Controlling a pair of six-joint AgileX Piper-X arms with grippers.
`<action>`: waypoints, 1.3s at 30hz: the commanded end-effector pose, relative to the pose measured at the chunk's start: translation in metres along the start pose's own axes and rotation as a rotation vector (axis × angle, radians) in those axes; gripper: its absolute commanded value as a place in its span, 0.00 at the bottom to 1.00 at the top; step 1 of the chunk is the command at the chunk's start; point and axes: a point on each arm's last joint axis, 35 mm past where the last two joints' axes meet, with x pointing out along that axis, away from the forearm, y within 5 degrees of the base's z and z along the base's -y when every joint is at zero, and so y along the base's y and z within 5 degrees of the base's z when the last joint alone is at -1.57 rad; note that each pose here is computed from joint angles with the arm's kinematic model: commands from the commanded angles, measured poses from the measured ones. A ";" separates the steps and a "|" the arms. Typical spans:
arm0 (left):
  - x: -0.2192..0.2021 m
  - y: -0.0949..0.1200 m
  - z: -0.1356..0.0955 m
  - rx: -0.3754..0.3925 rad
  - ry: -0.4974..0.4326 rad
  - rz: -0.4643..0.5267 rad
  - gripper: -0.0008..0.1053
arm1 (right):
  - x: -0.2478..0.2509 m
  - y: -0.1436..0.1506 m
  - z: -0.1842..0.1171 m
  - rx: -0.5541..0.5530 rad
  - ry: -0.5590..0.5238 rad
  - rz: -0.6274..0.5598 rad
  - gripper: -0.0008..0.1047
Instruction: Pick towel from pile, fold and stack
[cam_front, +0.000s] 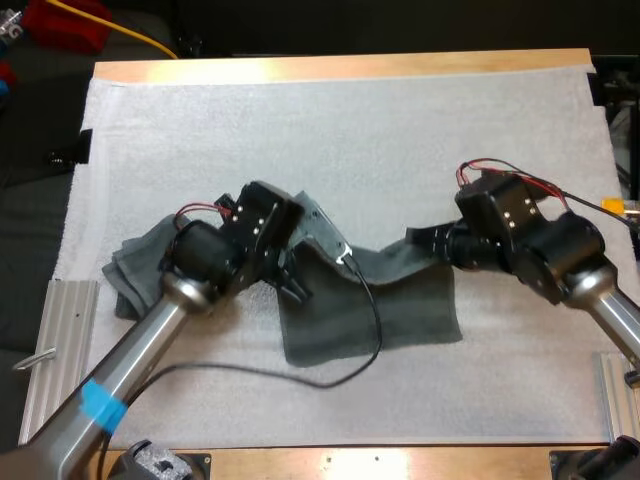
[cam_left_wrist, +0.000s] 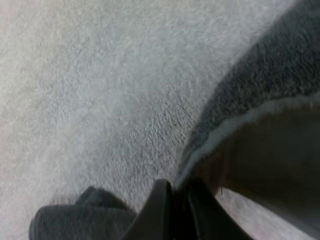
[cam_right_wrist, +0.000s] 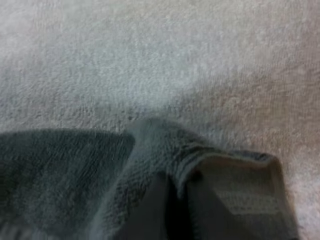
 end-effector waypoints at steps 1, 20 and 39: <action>0.006 0.000 0.002 0.008 -0.003 0.002 0.01 | 0.003 -0.002 0.005 0.036 -0.006 0.032 0.01; 0.099 0.019 0.012 -0.068 0.087 -0.096 0.01 | 0.077 -0.038 0.035 0.431 0.033 0.138 0.01; 0.142 0.031 0.010 -0.164 0.112 -0.081 0.24 | 0.120 -0.063 0.055 0.615 -0.032 0.221 0.01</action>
